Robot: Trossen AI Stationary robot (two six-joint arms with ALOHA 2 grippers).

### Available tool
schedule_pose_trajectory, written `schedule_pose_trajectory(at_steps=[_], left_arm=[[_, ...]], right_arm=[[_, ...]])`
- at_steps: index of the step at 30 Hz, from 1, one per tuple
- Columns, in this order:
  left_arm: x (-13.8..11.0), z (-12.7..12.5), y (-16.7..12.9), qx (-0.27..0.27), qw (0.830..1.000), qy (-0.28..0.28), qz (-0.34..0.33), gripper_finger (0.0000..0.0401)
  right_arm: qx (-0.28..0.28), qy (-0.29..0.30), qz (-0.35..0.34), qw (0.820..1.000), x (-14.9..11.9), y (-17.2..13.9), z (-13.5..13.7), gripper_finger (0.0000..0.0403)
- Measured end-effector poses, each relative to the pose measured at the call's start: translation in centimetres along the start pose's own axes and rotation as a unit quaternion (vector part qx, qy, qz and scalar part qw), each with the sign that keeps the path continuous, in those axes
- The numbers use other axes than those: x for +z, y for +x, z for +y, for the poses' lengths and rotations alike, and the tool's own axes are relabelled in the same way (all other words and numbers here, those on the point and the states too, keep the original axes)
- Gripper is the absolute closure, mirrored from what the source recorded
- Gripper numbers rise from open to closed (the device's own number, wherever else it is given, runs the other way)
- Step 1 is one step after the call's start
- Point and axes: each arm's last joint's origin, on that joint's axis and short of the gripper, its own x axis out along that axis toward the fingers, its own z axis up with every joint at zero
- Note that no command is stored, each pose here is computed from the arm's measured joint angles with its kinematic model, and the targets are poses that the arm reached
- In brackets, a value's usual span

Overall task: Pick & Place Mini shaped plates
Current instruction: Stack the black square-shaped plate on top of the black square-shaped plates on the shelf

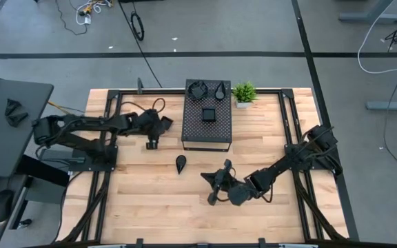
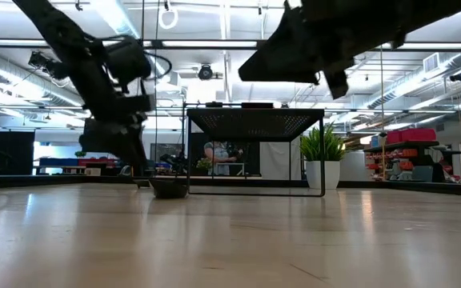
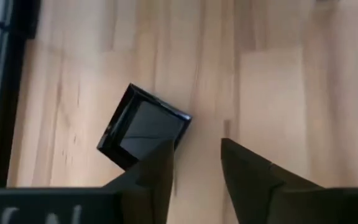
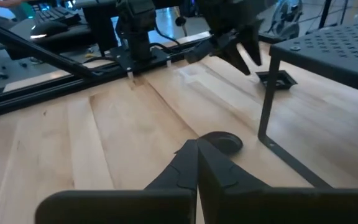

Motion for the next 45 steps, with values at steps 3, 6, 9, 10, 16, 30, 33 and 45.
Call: schedule_pose_trajectory(at_steps=[3,6,9,10,16,30,33,45], left_arm=[[-0.4,0.4,1.2,-0.007,0.998,0.057,0.013,0.0242],[-0.8,0.6,2.3,-0.009,0.994,0.101,0.026,0.0235],[-1.1,0.6,3.1,-0.006,0.992,0.115,0.043,0.0244],[-1.2,0.6,3.3,-0.002,0.992,0.115,0.048,0.0250],[-1.5,1.0,3.8,0.010,0.992,0.108,0.061,0.0305],[-0.1,-1.0,2.3,0.030,0.993,0.105,0.050,0.0390],[1.0,-2.1,0.8,0.013,0.995,0.094,0.044,0.0395],[5.5,-9.8,-7.3,-0.202,0.976,0.084,-0.020,0.0396]], right_arm=[[0.014,0.005,0.010,1.000,0.2,0.6,-0.3,0.0399],[0.027,0.007,0.017,0.999,0.3,0.8,-0.4,0.0399],[0.030,0.007,0.018,0.999,0.2,0.8,-0.4,0.0399],[0.030,0.007,0.018,0.999,0.2,0.8,-0.3,0.0399],[0.029,0.006,0.019,0.999,0.2,0.8,-0.4,0.0399],[0.030,0.006,0.019,0.999,0.2,0.8,-0.4,0.0399],[0.044,0.007,0.024,0.999,0.2,0.7,-0.3,0.0399],[0.301,0.000,-0.047,0.952,2.6,-1.4,3.0,0.0399]])
